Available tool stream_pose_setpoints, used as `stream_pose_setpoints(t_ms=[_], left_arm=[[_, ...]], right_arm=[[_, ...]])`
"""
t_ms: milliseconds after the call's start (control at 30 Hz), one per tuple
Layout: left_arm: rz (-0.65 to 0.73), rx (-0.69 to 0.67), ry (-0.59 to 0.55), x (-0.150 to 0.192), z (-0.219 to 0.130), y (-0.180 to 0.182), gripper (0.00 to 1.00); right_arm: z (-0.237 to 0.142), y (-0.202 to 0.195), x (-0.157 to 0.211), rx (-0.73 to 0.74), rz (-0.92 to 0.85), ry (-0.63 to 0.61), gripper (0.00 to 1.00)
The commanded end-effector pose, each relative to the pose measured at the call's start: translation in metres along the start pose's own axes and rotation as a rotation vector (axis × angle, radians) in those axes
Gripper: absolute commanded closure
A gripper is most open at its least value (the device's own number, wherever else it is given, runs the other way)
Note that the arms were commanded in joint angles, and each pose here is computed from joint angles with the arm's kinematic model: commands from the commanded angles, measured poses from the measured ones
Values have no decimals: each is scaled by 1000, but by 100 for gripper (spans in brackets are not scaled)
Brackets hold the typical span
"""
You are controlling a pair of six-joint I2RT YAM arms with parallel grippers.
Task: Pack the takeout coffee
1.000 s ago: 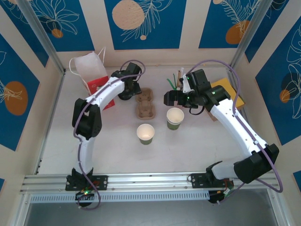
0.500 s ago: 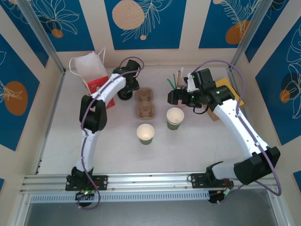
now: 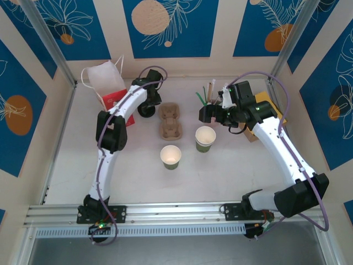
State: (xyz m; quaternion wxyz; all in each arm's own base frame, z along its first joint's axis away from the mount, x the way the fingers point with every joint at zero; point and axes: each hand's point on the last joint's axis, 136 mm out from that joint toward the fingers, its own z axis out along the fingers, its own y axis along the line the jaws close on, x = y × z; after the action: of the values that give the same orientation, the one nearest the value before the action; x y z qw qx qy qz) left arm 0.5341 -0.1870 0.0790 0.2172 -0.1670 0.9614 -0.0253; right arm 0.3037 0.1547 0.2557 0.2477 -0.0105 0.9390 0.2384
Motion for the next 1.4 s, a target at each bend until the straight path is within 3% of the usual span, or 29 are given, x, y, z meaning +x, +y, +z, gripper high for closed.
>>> stream_pose_setpoints(t_ms=[0,200,333,500,767,1367], left_arm=[[18,-18,9,-2,7,4,61],[18,-22,11,-2,9,4,71],[15,-26,11,-3,6,5,72],[17,-16,13,-3,1,4,85],[13,-10,13,-4,-10,4,93],[-23,142,31,5,-69,-9,93]], right_arm=[[-4,2,3,-24,-13,2,1],[-4,1,2,-27,-9,3,1],[-3,0,2,-29,-6,6,1],[-1,1,2,-39,-4,7,1],[-1,2,2,-50,-4,8,1],[6,19,3,-113,-9,15,1]])
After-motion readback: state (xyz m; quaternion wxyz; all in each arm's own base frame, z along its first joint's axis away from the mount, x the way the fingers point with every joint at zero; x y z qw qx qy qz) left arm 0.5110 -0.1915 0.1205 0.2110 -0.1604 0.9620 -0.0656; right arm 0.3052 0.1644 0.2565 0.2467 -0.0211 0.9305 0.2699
